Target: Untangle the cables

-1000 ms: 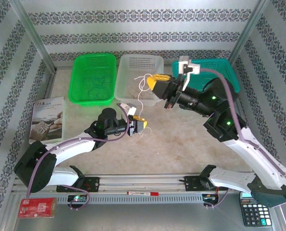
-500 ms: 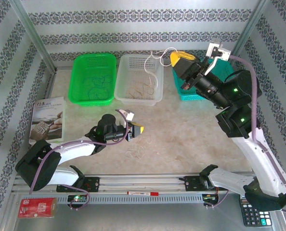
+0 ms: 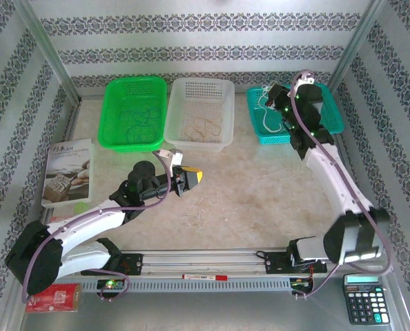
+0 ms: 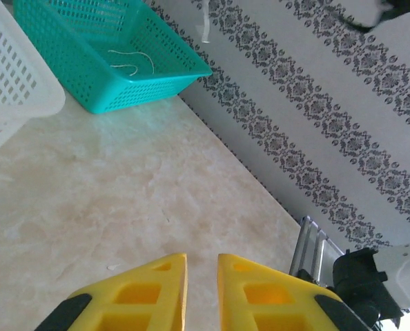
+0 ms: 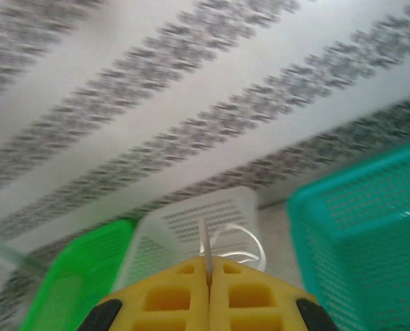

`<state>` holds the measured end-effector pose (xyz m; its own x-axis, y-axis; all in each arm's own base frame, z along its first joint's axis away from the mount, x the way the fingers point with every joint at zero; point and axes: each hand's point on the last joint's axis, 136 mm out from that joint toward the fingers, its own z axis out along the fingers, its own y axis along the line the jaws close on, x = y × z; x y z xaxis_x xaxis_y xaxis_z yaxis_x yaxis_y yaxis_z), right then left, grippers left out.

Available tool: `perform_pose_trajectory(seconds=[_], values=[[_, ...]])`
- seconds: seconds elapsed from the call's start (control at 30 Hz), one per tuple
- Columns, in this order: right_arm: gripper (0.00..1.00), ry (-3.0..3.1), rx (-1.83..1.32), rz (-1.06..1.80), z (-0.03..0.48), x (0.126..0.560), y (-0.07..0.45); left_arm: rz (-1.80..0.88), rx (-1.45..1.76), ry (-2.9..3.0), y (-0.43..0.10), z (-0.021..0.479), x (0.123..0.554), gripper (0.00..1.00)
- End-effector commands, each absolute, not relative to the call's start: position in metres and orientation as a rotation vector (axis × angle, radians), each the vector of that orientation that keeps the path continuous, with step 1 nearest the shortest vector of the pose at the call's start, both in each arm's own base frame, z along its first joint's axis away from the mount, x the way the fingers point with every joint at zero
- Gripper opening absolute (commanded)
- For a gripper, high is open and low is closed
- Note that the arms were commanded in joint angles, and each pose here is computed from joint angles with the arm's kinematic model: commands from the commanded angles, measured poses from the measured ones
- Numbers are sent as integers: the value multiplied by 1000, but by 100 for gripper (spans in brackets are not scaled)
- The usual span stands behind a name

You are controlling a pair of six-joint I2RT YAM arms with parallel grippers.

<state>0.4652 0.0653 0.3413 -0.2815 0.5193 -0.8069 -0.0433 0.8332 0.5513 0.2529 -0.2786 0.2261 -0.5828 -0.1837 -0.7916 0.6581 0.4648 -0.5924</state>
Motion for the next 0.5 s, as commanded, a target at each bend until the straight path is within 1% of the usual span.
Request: perform_pose_trajectory(seconds=[0.0,0.13,0.17,0.23,0.27,0.3,0.33,0.4,0.47], values=[[0,1707,433,538,361,494,41,-1228,372,1858,-279,240,253,21],[0,1775,529,481,329,536,14,-1221,359,1858,-277,247,254,23],[5,1797,553,466,318,544,8,-1215,354,1867,-277,246,255,24],[36,1842,560,446,302,556,3,-1204,347,1874,-275,247,255,25],[50,1876,548,445,295,562,3,-1199,339,1875,-274,248,256,25],[57,1907,533,454,290,565,5,-1194,330,1875,-272,249,256,25],[61,1931,515,471,288,568,8,-1190,324,1877,-271,249,256,26],[65,1940,476,492,289,566,14,-1174,309,1876,-268,251,257,29],[66,1924,450,520,297,559,20,-1164,300,1877,-267,251,258,32]])
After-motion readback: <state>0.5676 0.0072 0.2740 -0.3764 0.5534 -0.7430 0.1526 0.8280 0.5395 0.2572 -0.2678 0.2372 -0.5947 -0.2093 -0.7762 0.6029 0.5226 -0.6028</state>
